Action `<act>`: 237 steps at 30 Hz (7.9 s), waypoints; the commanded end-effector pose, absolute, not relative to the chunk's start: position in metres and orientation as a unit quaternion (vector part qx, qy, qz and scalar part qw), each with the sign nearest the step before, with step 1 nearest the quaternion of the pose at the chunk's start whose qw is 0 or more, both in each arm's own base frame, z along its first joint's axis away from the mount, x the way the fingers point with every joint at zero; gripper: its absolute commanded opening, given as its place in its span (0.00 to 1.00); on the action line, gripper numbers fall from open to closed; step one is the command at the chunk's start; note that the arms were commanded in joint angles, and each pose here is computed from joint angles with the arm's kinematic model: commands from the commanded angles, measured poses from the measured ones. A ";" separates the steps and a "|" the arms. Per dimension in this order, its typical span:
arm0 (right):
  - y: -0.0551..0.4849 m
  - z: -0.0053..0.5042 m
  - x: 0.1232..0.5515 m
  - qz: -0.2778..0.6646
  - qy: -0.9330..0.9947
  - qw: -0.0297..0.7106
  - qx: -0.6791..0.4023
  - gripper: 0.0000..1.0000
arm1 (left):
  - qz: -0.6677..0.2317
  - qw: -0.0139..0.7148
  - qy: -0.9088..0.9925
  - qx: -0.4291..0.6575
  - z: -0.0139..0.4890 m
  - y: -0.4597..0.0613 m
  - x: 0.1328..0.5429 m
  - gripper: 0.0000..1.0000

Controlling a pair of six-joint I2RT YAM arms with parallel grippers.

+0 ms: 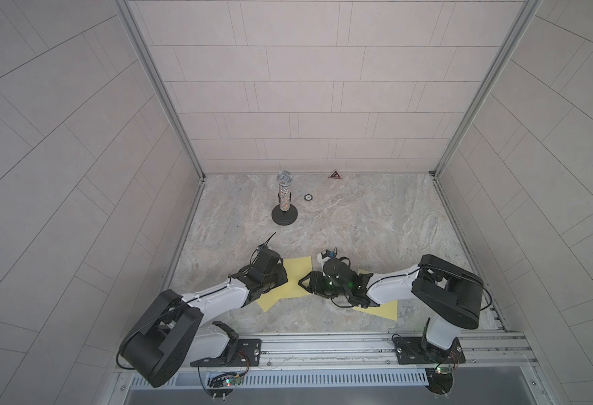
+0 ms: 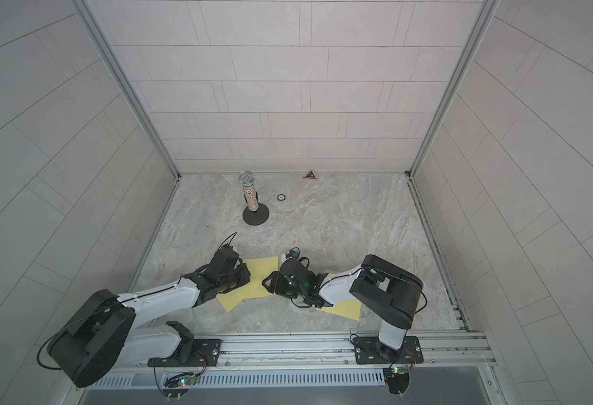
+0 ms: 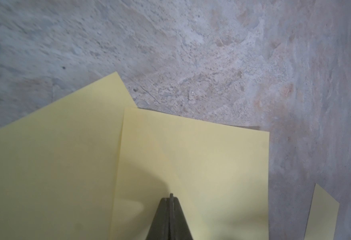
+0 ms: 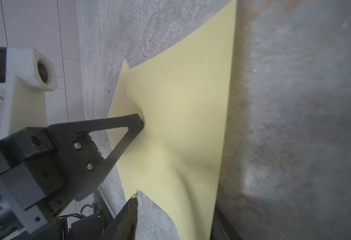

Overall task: Fold the square paper diagonally
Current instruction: Fold the paper at the center of the board.

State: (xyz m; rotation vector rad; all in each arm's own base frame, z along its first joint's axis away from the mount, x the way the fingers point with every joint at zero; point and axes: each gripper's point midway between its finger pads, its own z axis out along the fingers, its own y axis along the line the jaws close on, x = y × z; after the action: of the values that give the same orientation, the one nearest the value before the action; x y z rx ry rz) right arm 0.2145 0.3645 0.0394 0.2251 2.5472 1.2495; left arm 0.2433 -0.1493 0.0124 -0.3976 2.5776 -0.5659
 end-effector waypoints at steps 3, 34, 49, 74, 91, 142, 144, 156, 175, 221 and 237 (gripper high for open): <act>0.355 0.022 0.207 0.438 0.876 0.141 0.147 0.52 | -0.102 0.165 0.968 -0.157 -0.031 -0.108 0.199 0.05; 0.361 0.026 0.217 0.463 0.826 0.219 0.235 0.36 | -0.093 0.149 0.970 -0.166 -0.040 -0.100 0.184 0.00; 0.392 0.047 0.229 0.515 0.788 0.254 0.223 0.42 | -0.090 0.147 0.968 -0.184 -0.040 -0.095 0.180 0.00; 0.359 0.016 0.199 0.447 0.825 0.257 0.230 0.29 | -0.031 0.158 0.968 -0.195 -0.041 -0.071 0.174 0.00; 0.358 0.013 0.203 0.439 0.829 0.266 0.223 0.16 | -0.046 0.158 0.968 -0.189 -0.042 -0.075 0.172 0.00; 0.171 0.070 0.219 0.099 0.990 0.025 -0.097 0.00 | -0.374 0.195 0.906 0.015 0.084 -0.234 0.229 0.12; 0.166 0.068 0.224 0.090 0.992 0.031 -0.089 0.00 | -0.372 0.184 0.909 0.025 0.075 -0.243 0.227 0.10; 0.156 0.071 0.242 0.071 0.992 0.080 -0.070 0.00 | -0.382 0.182 0.906 0.029 0.045 -0.271 0.225 0.00; 0.161 0.066 0.242 0.093 0.991 0.087 -0.045 0.00 | -0.363 0.159 0.917 0.040 0.023 -0.275 0.216 0.00; 0.268 0.124 0.210 0.274 0.950 0.117 -0.097 0.00 | -0.249 0.136 0.959 0.010 -0.034 -0.238 0.193 0.00; 0.307 0.059 0.221 0.324 0.940 0.097 -0.053 0.00 | -0.231 0.135 0.964 -0.004 -0.046 -0.227 0.189 0.00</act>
State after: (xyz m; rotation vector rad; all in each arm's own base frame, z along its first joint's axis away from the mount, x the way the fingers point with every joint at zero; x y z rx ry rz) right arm 0.2142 0.2991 0.0604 -0.1909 2.8228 0.9083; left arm 0.2207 -0.2773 0.0109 0.0521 2.5654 -0.9613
